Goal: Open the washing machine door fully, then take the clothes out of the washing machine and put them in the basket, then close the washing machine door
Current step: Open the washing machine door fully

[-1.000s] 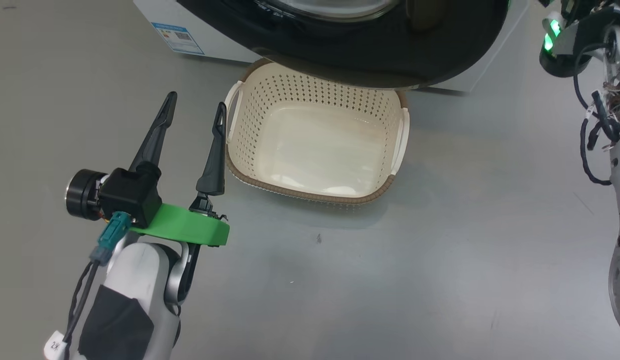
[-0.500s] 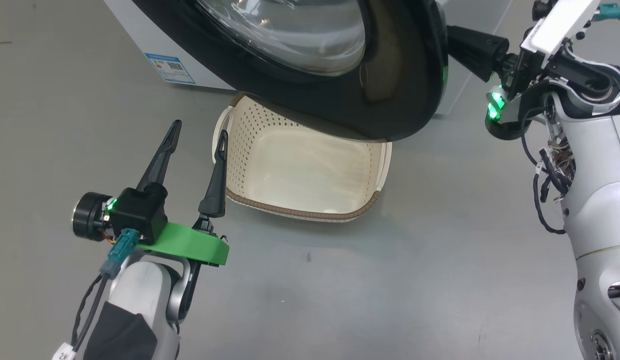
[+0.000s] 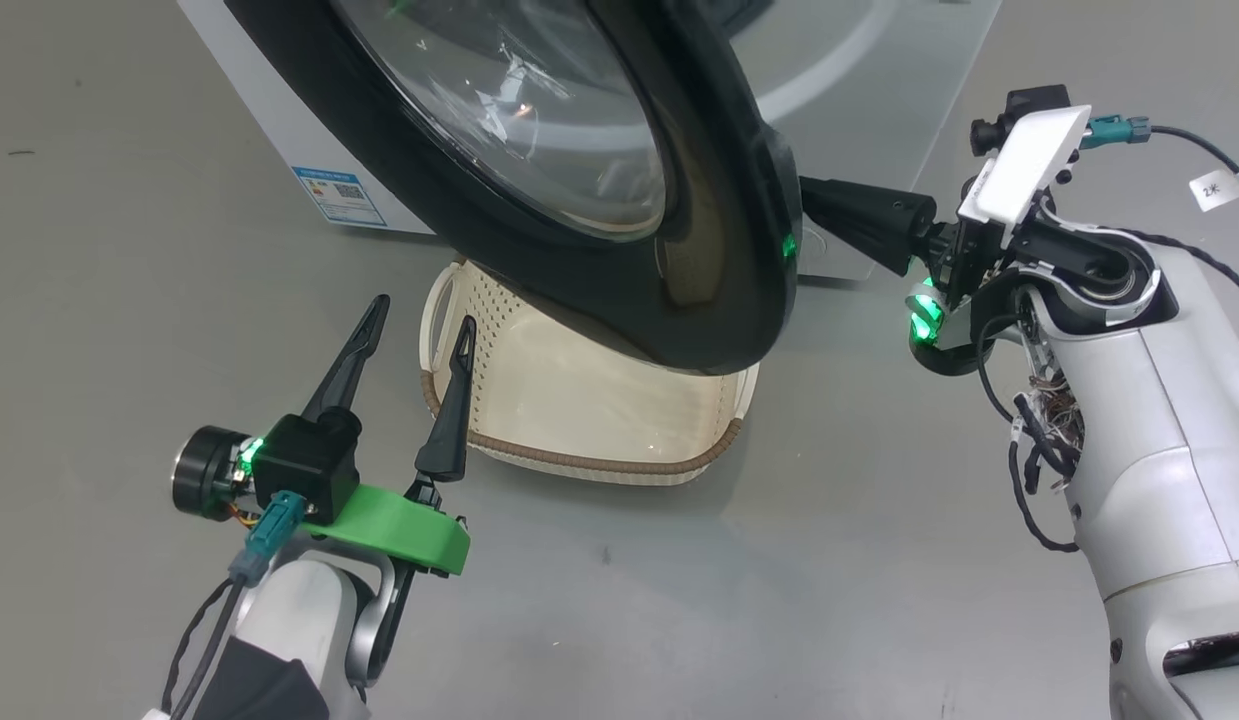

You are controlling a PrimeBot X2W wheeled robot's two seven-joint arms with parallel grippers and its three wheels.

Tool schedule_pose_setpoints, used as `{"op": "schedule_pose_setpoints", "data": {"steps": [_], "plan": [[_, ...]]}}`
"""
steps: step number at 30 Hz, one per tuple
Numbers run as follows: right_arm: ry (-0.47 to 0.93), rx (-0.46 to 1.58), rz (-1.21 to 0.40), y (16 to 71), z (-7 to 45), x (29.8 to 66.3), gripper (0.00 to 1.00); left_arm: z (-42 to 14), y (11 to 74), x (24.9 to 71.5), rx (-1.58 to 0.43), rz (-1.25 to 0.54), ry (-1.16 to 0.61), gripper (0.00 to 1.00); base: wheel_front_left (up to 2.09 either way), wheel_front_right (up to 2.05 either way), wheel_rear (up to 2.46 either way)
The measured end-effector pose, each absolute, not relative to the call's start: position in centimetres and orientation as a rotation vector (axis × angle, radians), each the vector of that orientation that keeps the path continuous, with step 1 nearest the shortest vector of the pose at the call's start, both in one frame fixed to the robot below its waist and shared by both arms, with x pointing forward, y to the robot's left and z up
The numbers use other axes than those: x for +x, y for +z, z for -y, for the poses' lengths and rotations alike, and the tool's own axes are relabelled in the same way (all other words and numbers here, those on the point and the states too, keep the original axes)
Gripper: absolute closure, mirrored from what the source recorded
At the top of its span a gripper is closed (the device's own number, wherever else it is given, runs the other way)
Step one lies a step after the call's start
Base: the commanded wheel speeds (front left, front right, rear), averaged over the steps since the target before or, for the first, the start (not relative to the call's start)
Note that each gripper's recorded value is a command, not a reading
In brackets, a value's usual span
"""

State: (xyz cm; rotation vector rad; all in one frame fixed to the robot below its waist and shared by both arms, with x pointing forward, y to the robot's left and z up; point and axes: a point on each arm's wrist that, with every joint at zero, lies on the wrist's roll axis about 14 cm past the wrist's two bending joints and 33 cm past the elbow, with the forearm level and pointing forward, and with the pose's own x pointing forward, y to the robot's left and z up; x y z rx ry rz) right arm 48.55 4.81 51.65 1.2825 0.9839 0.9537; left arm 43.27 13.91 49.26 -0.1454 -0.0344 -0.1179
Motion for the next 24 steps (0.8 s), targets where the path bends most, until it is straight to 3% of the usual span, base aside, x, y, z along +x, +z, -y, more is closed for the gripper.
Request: {"op": "schedule_pose_setpoints", "data": {"steps": [24], "plan": [[1.130,1.253,-1.100,52.3,-9.5,41.3,1.00,-15.6,49.7,39.9,-0.144,0.032,-0.064,0.00,0.00,0.00,0.00]]}}
